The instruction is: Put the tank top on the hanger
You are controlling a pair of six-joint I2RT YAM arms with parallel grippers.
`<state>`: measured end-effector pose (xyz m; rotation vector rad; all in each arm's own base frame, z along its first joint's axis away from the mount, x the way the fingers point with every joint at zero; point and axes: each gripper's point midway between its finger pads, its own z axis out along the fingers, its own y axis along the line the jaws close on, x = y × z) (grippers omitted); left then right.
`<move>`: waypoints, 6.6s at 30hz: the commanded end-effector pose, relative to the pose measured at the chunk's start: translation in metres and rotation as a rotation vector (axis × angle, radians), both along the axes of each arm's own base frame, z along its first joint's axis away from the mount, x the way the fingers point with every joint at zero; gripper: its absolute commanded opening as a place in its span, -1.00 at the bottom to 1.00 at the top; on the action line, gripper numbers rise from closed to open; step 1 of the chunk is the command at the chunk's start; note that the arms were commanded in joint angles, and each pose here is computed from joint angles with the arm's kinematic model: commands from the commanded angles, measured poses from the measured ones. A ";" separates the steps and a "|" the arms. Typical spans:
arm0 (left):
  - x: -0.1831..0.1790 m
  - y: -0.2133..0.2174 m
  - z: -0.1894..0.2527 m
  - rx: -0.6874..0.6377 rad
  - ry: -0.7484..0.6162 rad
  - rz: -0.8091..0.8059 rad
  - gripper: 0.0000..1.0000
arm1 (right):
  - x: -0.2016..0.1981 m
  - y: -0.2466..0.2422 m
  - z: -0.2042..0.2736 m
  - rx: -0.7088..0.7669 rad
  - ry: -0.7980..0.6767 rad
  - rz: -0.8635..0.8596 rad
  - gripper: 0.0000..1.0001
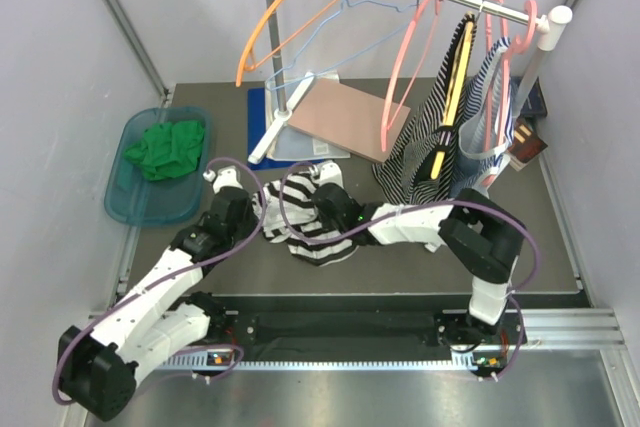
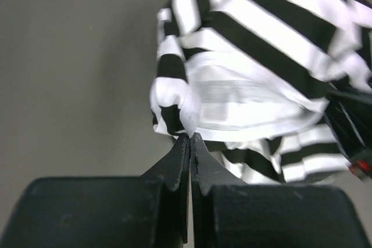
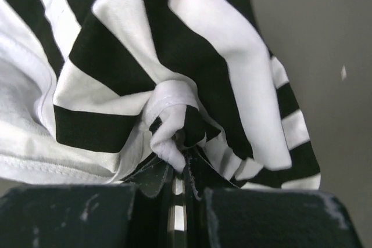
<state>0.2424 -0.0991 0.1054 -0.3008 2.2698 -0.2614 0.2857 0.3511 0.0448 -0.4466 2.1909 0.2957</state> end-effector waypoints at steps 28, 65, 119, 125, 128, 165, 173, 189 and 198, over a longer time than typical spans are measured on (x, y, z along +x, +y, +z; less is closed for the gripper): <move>0.043 0.005 0.072 0.250 -0.138 -0.180 -1.00 | -0.153 0.012 0.327 0.272 -0.326 0.526 0.99; 0.033 0.000 0.078 0.207 -0.170 -0.220 -1.00 | 0.059 -0.133 0.398 -0.049 -0.437 -0.471 0.18; 0.040 0.029 0.067 0.344 -0.132 -0.110 -1.00 | -0.172 -0.106 0.346 0.334 -0.146 0.307 -1.00; 0.040 0.015 0.078 0.312 -0.194 -0.199 -1.00 | -0.202 -0.101 0.326 0.343 -0.056 0.468 -1.00; 0.038 0.002 0.092 0.274 -0.264 -0.281 -1.00 | -0.217 -0.088 0.318 0.395 -0.032 0.559 -1.00; 0.015 0.055 0.145 0.386 -0.288 -0.084 -1.00 | -0.235 -0.029 0.297 0.644 -0.066 0.742 -1.00; 0.012 0.059 0.156 0.382 -0.303 -0.055 -1.00 | -0.229 -0.027 0.286 0.612 -0.074 0.725 -1.00; 0.002 0.033 0.174 0.229 -0.353 -0.146 -1.00 | -0.212 -0.007 0.282 0.608 -0.130 0.703 -1.00; -0.002 0.013 0.186 0.120 -0.372 -0.208 -1.00 | -0.190 0.009 0.275 0.583 -0.207 0.636 -1.00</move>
